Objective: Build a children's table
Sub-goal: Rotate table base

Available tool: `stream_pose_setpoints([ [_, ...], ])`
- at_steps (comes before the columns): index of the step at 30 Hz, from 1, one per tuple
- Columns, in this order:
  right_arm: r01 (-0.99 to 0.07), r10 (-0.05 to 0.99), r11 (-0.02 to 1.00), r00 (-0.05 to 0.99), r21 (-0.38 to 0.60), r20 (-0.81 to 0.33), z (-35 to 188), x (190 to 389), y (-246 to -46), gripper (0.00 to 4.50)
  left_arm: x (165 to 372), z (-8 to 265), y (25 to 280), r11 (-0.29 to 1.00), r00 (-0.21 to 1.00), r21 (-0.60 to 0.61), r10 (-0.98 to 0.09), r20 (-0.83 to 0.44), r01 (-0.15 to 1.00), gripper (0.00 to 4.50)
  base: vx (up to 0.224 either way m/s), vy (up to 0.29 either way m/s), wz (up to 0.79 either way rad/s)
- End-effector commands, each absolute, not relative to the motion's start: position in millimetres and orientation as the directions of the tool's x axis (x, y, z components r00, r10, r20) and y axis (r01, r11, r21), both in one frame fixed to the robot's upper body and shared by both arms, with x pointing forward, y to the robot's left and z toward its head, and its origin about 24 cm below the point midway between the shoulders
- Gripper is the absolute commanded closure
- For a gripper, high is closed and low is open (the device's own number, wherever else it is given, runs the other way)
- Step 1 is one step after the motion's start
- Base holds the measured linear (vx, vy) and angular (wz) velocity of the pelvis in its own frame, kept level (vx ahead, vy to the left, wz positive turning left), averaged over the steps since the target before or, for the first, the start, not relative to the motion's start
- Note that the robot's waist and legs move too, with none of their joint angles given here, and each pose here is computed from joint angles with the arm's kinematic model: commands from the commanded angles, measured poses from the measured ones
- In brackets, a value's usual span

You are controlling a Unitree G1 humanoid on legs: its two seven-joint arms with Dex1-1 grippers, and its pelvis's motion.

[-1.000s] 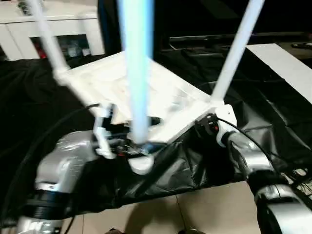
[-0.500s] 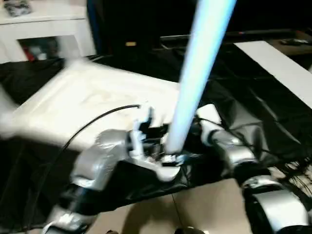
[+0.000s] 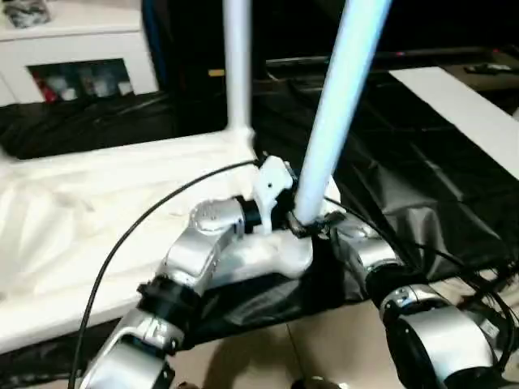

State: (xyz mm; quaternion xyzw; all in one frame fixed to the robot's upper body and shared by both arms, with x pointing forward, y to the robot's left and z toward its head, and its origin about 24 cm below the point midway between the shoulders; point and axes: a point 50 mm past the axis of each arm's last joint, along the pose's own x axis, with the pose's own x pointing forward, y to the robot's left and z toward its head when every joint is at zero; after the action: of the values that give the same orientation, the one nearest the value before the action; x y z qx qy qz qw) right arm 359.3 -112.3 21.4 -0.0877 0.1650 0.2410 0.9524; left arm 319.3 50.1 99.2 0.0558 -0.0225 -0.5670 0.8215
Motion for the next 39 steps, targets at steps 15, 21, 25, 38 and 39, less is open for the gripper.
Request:
stream_pose_setpoints([
  [15,-0.503,0.452,0.858,0.836,-0.104,-0.312,22,337.0,-186.8,0.00,303,62,129,0.435,0.401,-0.029,-0.852,-0.336,0.900,0.29,0.000,0.000,0.00],
  [21,-0.637,0.578,0.757,0.757,-0.146,-0.304,42,319.5,-199.8,0.00,292,59,127,0.479,0.418,-0.071,-0.822,-0.388,0.875,0.71,0.000,0.000,0.00],
  [25,-0.668,0.604,0.727,0.732,-0.159,-0.316,45,315.1,-202.1,0.00,290,57,126,0.474,0.407,-0.080,-0.821,-0.401,0.877,1.02,0.000,0.000,0.00],
  [38,-0.829,0.772,0.555,0.542,-0.061,-0.332,56,296.2,-186.2,0.00,296,54,139,0.488,0.408,-0.042,-0.771,-0.489,0.872,2.33,0.000,0.000,0.00],
  [39,-0.834,0.781,0.549,0.533,-0.047,-0.326,57,295.9,-185.1,0.00,297,53,141,0.484,0.404,-0.036,-0.767,-0.499,0.875,2.33,0.000,0.000,0.00],
])
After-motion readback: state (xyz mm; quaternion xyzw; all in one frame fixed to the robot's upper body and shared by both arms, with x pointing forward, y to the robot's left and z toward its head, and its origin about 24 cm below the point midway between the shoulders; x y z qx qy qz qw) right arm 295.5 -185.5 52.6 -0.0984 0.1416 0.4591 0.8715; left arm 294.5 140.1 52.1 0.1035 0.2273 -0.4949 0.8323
